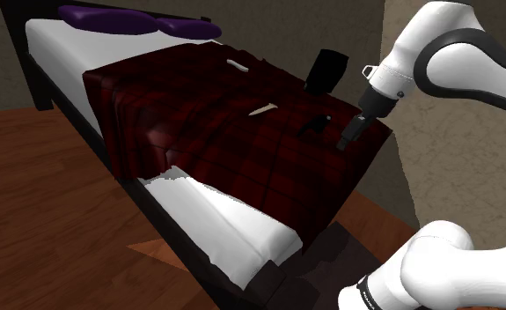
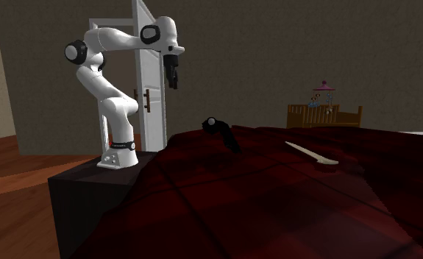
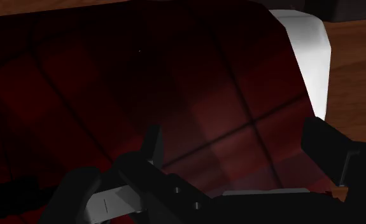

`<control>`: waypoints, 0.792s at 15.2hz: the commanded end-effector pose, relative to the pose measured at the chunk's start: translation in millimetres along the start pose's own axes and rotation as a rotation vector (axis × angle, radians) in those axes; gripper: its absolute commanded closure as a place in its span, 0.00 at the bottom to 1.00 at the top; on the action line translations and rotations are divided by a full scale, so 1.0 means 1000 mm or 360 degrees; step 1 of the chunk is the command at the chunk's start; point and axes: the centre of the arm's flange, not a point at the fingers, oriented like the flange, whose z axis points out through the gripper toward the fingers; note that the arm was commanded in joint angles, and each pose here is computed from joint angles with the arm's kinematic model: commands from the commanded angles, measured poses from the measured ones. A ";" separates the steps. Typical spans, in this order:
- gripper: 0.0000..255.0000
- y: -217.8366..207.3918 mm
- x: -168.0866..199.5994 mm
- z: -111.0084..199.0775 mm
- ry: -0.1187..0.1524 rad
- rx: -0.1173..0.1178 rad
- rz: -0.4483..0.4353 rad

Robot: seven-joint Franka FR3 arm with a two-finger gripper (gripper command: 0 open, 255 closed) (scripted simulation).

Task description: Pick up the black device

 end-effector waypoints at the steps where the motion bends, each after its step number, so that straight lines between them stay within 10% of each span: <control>1: 0.00 0.000 0.000 0.000 0.0000 0.0000 0.0000; 12: 0.00 0.127 0.006 0.063 0.0197 -0.0024 -0.0106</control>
